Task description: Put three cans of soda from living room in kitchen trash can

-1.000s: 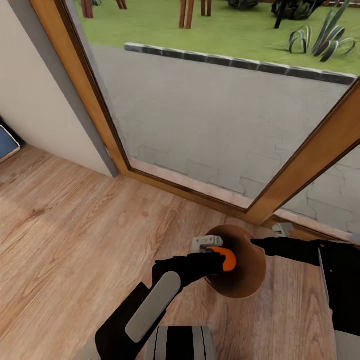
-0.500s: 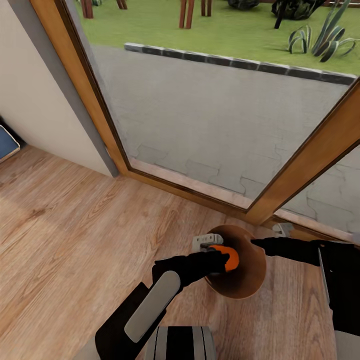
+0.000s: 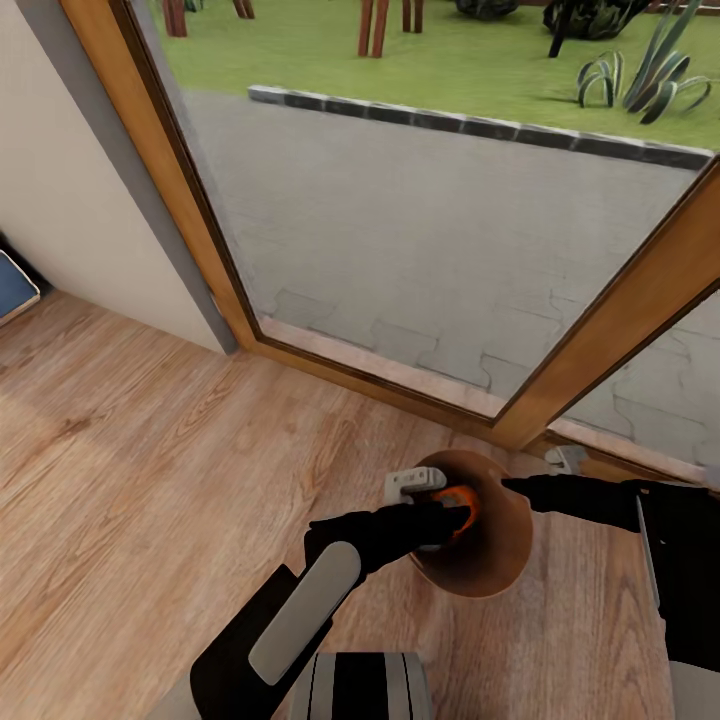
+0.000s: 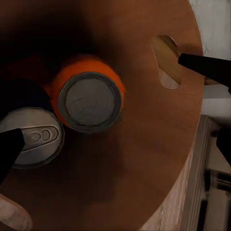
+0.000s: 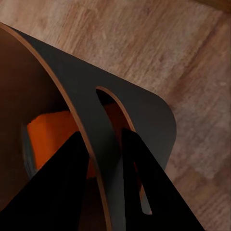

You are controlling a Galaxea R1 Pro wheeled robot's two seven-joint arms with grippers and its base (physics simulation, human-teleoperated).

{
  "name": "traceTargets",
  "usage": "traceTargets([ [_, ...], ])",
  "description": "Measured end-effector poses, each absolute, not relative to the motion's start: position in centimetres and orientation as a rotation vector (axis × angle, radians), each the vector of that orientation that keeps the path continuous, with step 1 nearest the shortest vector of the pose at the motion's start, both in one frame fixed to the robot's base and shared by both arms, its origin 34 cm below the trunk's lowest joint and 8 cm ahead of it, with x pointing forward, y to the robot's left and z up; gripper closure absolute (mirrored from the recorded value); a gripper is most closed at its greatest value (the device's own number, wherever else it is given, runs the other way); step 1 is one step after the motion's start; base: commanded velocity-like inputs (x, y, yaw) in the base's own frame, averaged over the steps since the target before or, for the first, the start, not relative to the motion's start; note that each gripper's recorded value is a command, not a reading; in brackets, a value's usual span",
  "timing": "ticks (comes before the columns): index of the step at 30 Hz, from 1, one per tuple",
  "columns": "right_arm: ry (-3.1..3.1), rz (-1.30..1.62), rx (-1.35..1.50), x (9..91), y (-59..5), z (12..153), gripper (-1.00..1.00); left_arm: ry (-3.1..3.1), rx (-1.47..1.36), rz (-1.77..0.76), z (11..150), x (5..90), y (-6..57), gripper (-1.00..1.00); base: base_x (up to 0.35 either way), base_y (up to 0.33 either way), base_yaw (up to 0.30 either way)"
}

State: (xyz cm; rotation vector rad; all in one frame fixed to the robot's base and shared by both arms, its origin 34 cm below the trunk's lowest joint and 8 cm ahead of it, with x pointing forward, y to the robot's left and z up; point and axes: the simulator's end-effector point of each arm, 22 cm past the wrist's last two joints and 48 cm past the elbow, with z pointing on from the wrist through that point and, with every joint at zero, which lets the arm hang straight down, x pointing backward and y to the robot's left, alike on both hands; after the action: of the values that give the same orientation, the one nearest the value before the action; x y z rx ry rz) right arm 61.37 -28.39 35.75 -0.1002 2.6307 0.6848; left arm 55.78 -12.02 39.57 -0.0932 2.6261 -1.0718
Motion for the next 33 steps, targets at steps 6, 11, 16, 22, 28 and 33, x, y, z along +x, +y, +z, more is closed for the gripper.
traceTargets([
  [6,2.631,0.684,-0.100,61.4,-28.4,35.7,1.00,2.625,-0.089,-1.074,39.7,55.8,-12.1,-1.00,0.000,0.000,0.000],
  [11,2.631,0.684,-0.100,61.4,-28.4,35.7,1.00,2.635,-0.028,-1.082,39.9,54.6,-12.9,-1.00,0.000,0.000,0.000],
  [16,2.631,0.685,-0.100,61.4,-28.4,35.7,1.00,2.698,0.179,-1.113,40.0,51.7,-13.6,-1.00,0.000,0.000,0.000],
  [22,2.631,0.684,-0.100,61.4,-28.4,35.7,1.00,2.723,0.403,-1.268,40.7,48.1,-14.2,-1.00,0.000,0.000,0.000],
  [28,2.631,0.683,-0.100,61.4,-28.4,35.7,1.00,2.592,0.271,-1.568,40.0,50.4,-5.7,-1.00,0.000,0.000,0.000],
  [33,2.631,0.682,-0.100,61.4,-28.4,35.7,1.00,2.267,0.193,-1.723,43.6,55.2,4.0,-1.00,0.000,0.000,0.000],
])
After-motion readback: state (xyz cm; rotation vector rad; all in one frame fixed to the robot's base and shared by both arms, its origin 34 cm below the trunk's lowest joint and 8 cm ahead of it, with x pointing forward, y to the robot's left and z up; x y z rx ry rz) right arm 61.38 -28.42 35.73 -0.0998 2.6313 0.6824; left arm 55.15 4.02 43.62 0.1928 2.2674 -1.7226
